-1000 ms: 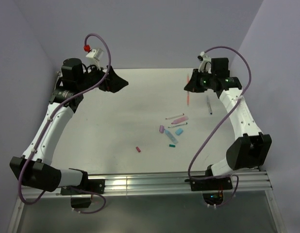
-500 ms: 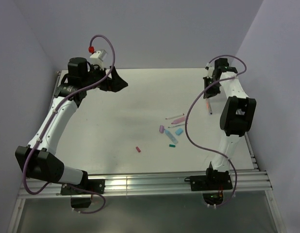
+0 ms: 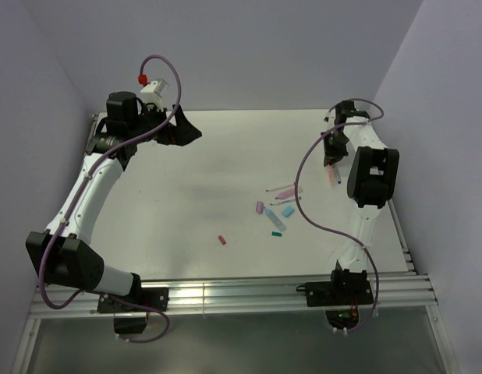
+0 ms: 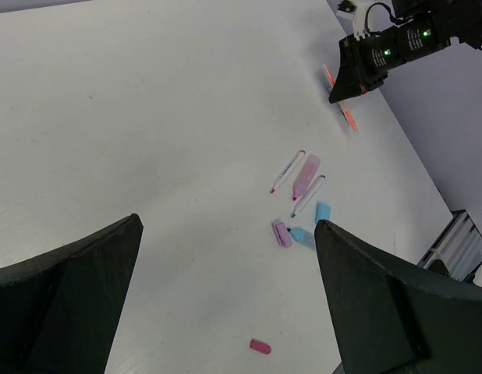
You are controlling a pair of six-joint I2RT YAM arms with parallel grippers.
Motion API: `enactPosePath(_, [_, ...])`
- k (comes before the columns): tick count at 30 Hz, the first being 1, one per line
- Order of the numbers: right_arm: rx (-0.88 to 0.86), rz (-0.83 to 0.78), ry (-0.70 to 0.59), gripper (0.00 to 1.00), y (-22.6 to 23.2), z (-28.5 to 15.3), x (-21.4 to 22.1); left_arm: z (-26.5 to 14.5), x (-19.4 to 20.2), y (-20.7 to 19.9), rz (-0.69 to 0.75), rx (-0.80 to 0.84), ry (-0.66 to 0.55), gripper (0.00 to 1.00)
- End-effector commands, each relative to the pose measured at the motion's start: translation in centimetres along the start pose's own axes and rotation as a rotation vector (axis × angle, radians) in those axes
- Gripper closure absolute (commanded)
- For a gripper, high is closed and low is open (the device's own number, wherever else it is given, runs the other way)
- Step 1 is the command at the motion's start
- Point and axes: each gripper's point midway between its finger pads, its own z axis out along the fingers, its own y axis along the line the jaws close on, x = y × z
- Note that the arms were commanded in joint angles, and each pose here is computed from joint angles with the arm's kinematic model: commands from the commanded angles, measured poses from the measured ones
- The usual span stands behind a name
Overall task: Insert the pens into the pen caps
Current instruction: Place the pen at the center of the board.
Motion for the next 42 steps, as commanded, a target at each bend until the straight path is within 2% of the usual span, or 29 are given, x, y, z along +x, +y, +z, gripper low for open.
enactPosePath(1, [0.027,0.001,-0.036,0.97,-0.1,-0.6,-1.5,-0.3,-1.4,-0.6,0.014,0.029,-0.033,0.00])
enactPosePath(10, [0.070,-0.016,-0.002,0.94,0.0,1.8,-1.3,-0.3,-1.4,-0.4,0.004,0.023,-0.032,0.01])
enactPosePath(19, [0.077,-0.009,0.004,0.90,0.1,2.3,-1.2,-0.3,-1.4,-0.3,-0.006,0.023,-0.029,0.00])
enactPosePath(27, [0.096,-0.013,-0.020,0.76,0.1,1.3,-1.8,-0.6,-1.3,-0.2,-0.009,0.017,-0.025,0.01])
enactPosePath(39, [0.103,-0.009,-0.041,0.71,0.0,0.9,-2.5,-1.4,-1.9,-0.8,-0.002,0.022,-0.042,0.01])
enactPosePath(42, [0.088,-0.008,-0.070,0.70,0.6,-0.3,-3.0,-1.7,-1.9,-0.9,0.002,0.022,-0.052,0.01])
